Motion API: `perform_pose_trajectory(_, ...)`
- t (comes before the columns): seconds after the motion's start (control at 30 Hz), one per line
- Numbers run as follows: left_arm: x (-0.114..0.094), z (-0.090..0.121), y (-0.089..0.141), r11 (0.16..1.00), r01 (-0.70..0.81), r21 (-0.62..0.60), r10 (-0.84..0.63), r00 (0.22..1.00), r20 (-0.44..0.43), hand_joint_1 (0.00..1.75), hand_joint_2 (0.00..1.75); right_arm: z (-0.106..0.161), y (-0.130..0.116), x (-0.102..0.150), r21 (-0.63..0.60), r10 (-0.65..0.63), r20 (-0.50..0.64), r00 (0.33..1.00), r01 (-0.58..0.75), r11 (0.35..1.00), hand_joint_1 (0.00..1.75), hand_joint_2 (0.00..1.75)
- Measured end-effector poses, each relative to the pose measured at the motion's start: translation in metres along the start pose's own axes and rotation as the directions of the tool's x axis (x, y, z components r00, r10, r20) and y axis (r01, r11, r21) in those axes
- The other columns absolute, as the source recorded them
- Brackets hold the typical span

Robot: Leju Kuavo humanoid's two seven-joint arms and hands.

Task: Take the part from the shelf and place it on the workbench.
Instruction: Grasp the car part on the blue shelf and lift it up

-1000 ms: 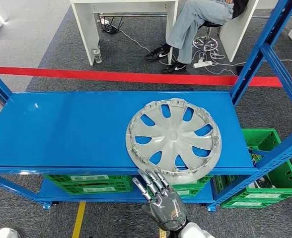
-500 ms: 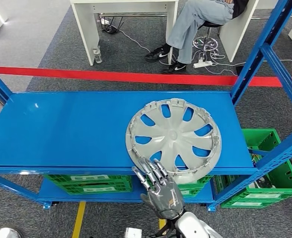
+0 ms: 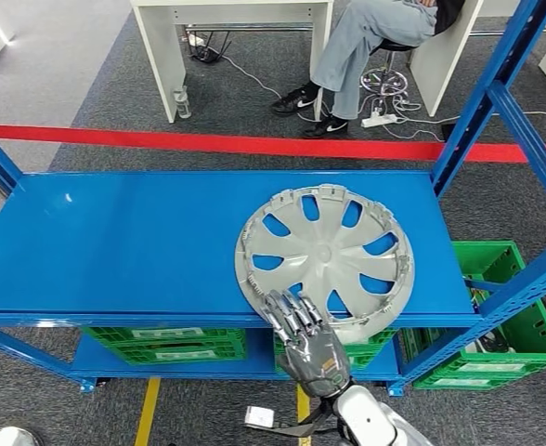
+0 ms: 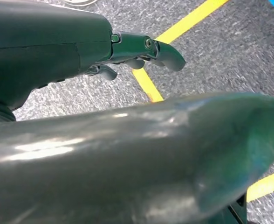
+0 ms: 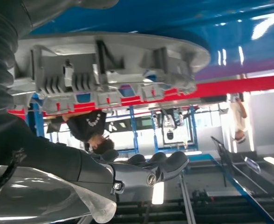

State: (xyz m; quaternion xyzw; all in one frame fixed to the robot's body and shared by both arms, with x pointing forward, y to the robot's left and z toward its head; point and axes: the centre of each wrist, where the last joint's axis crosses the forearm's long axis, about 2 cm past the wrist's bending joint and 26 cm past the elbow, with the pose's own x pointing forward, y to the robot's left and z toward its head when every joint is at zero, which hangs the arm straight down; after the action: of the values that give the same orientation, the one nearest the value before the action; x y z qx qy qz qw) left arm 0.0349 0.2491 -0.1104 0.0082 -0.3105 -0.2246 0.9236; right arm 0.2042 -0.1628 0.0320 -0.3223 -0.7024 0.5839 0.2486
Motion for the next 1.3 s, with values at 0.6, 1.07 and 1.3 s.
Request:
perform_pose_trajectory(0.6, -0.005, 0.001, 0.004, 0.998, -0.060, -0.029, 0.060, 0.998, 0.004, 0.00, 0.00, 0.004, 0.013, -0.026, 0.098, 0.057, -0.055, 0.997, -0.051, 0.994, 0.00, 1.75)
perform_pose_trajectory(1.07, -0.006, 0.002, 0.005, 0.997, -0.069, -0.032, 0.069, 0.998, 0.008, 0.00, 0.00, 0.006, 0.015, -0.035, 0.112, 0.066, -0.088, 0.994, -0.056, 0.992, 0.00, 1.75)
perform_pose_trajectory(1.3, -0.006, 0.002, 0.005, 0.996, -0.085, -0.027, 0.085, 0.996, 0.010, 0.00, 0.00, 0.005, 0.014, -0.038, 0.126, 0.069, -0.098, 0.993, -0.056, 0.990, 0.00, 1.75)
